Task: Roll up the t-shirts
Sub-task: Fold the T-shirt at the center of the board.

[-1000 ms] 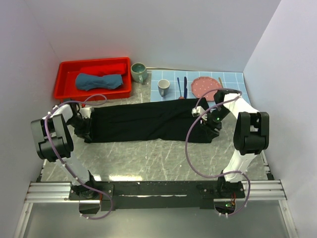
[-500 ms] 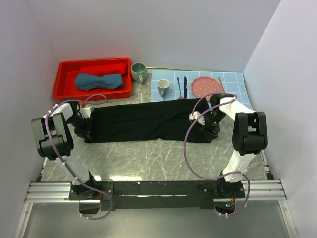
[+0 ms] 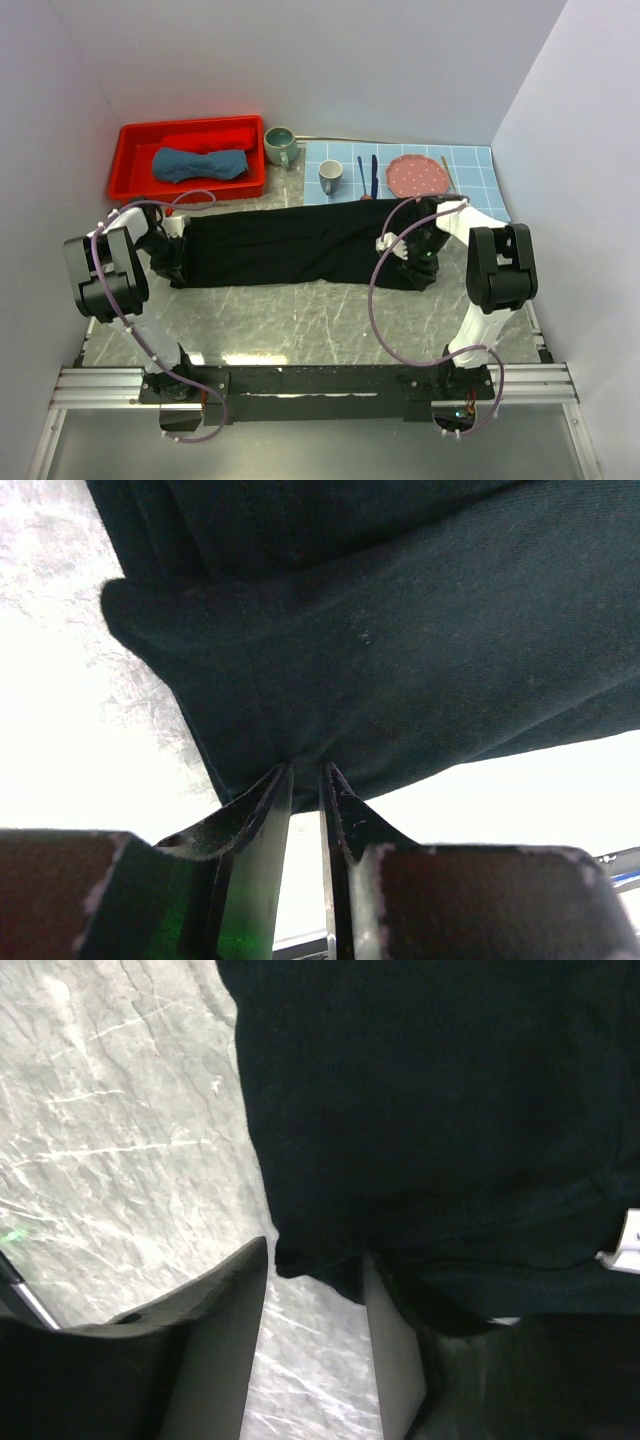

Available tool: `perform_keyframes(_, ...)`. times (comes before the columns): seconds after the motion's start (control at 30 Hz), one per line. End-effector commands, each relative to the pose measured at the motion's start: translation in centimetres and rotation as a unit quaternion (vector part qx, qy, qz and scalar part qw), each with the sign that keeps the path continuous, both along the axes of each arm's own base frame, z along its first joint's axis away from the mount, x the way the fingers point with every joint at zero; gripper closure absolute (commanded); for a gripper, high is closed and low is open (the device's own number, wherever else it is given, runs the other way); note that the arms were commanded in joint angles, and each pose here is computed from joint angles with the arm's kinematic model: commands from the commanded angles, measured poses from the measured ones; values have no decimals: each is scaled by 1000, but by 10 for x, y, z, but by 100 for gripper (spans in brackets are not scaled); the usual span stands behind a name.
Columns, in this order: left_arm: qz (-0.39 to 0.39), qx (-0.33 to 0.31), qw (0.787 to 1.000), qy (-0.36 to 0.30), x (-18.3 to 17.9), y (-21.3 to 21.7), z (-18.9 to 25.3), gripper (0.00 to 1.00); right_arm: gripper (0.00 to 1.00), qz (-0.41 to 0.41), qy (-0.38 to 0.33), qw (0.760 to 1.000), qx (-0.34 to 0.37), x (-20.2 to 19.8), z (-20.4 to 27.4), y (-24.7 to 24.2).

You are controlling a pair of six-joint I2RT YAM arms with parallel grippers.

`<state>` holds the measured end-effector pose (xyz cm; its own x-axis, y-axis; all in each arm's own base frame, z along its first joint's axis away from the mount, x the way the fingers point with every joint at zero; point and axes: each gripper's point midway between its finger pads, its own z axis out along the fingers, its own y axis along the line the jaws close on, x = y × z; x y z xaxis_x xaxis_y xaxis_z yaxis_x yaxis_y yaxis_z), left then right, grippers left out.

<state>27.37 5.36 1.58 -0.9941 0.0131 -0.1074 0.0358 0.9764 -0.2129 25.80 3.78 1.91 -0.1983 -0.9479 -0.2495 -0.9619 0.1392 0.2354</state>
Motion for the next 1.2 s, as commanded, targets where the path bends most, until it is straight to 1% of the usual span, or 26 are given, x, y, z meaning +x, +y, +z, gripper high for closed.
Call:
perform_keyframes(0.0,-18,31,999,30,-13,12,-25,74,68,-1,3,1000,-12,0,-11,2)
perform_keyframes(0.07,-22,33,999,31,-16,11,-25,75,79,-5,4,1000,-24,-2,-13,-3)
perform_keyframes(0.1,-24,34,999,32,-17,12,-25,75,81,-3,3,1000,-28,-3,-13,-5)
perform_keyframes(0.17,-34,37,998,34,-22,13,-22,77,84,4,1,999,-41,-11,-13,-12)
perform_keyframes(0.4,-78,73,994,31,-42,22,-2,80,86,15,6,997,-79,-37,-6,-41)
perform_keyframes(0.5,-86,75,993,25,-47,21,9,80,85,12,9,995,-95,-45,-5,-51)
perform_keyframes(0.53,-88,75,993,15,-44,21,15,80,83,10,13,995,-98,-47,-5,-54)
perform_keyframes(0.57,-92,56,994,15,-46,14,19,77,70,7,7,995,-99,-44,-1,-54)
perform_keyframes(0.6,-104,40,994,5,-43,9,24,74,63,-10,0,996,-89,-39,3,-51)
perform_keyframes(0.63,-110,34,993,-16,-35,7,36,72,59,-22,-18,996,-80,-24,18,-49)
perform_keyframes(0.67,-117,2,993,-31,-32,-5,44,67,54,-33,-27,997,-71,-16,29,-48)
perform_keyframes(0.7,-131,-16,991,-31,-35,-10,53,66,51,-43,-34,997,-58,-7,40,-44)
perform_keyframes(0.73,-134,-19,989,-56,-22,-11,70,64,48,-47,-58,996,-53,11,65,-42)
perform_keyframes(0.77,-136,-28,988,-67,-17,-15,78,61,45,-63,-65,995,-49,20,77,-47)
perform_keyframes(0.8,-136,-49,987,-76,-13,-23,88,60,45,-68,-76,994,-43,30,90,-47)
perform_keyframes(0.83,-138,-50,984,-104,5,-23,105,59,44,-73,-102,992,-31,47,118,-44)
perform_keyframes(0.9,-137,-75,979,-128,23,-35,120,58,44,-80,-102,991,-19,61,133,-40)
perform_keyframes(0.93,-138,-82,977,-140,39,-37,127,59,44,-81,-139,987,11,83,156,-26)
perform_keyframes(0.97,-138,-89,976,-144,47,-41,128,59,44,-84,-142,986,24,93,158,-17)
perform_keyframes(1.0,-135,-103,974,-150,61,-49,129,60,44,-81,-169,981,52,110,173,9)
perform_keyframes(1.07,-121,-113,975,-150,72,-56,125,61,44,-85,-176,978,75,124,173,39)
perform_keyframes(1.1,-113,-113,977,-141,74,-57,116,62,45,-79,-198,973,88,138,175,53)
perform_keyframes(1.13,-107,-110,977,-147,80,-55,112,63,46,-60,-196,973,105,139,171,81)
perform_keyframes(1.17,-94,-115,979,-140,79,-58,107,64,46,-65,-194,972,116,143,168,94)
